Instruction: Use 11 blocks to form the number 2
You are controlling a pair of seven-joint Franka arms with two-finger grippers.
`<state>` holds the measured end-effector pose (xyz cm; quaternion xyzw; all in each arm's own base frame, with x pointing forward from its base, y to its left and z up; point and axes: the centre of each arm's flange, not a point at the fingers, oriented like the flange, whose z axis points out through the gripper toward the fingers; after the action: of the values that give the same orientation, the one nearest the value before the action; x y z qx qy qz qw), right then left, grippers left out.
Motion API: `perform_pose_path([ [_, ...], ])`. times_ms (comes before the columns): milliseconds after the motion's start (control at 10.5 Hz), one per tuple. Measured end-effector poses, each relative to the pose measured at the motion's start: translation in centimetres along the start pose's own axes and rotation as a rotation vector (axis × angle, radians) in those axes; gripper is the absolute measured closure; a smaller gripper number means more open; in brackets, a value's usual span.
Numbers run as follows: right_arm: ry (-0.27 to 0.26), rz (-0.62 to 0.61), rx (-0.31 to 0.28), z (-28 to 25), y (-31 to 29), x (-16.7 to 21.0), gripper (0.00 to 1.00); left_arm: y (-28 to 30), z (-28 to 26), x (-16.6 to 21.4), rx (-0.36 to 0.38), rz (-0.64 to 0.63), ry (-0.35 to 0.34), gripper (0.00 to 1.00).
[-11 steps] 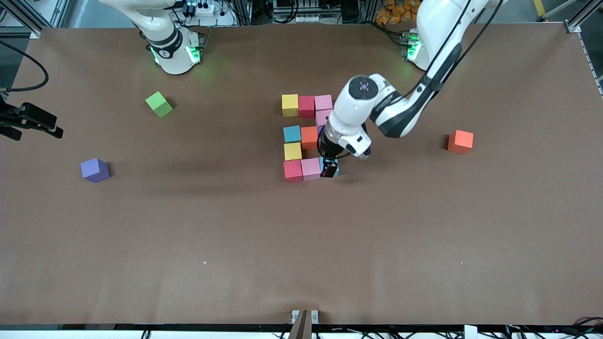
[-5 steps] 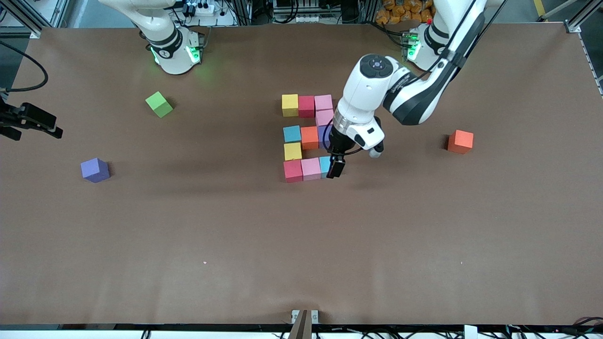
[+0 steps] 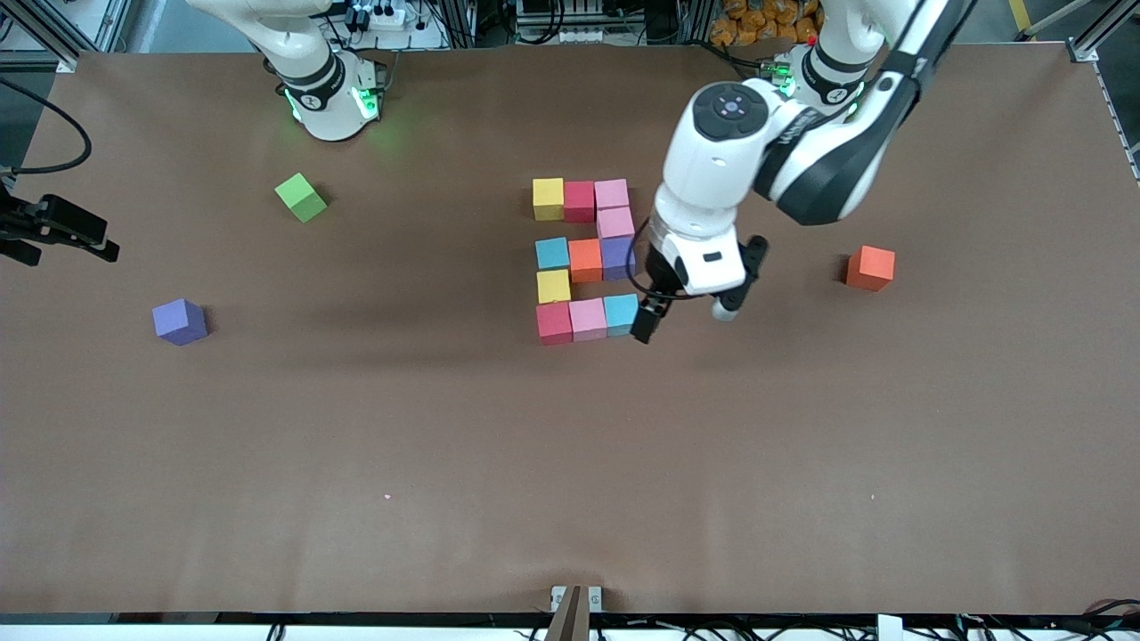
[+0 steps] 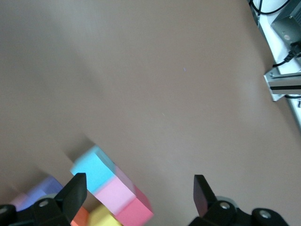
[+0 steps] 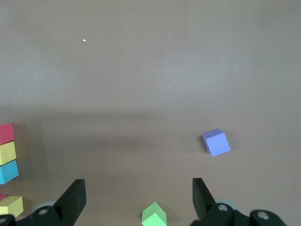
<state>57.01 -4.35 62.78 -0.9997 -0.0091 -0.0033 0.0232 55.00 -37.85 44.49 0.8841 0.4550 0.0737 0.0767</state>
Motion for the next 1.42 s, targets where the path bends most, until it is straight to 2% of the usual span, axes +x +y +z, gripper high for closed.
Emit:
perform_pose_path([
  [475,-0.001,0.001,0.000,0.0,0.1,0.0,0.00,-0.3,-5.3,10.2,0.117,0.350,0.017,0.00],
  [665,-0.001,0.002,0.000,0.0,0.1,0.0,0.00,-1.6,-8.0,14.2,0.119,0.446,-0.020,0.00],
  [855,-0.001,0.003,0.000,0.1,0.1,0.0,0.00,-3.2,-11.3,17.1,0.117,0.592,-0.015,0.00],
  [1045,-0.002,0.003,0.000,0.1,0.2,0.0,0.00,-5.3,-14.0,19.4,0.140,0.669,-0.041,0.00],
  [1424,-0.003,0.004,0.000,0.1,0.2,0.0,0.00,-9.9,-17.9,27.1,0.177,0.817,-0.076,0.00],
])
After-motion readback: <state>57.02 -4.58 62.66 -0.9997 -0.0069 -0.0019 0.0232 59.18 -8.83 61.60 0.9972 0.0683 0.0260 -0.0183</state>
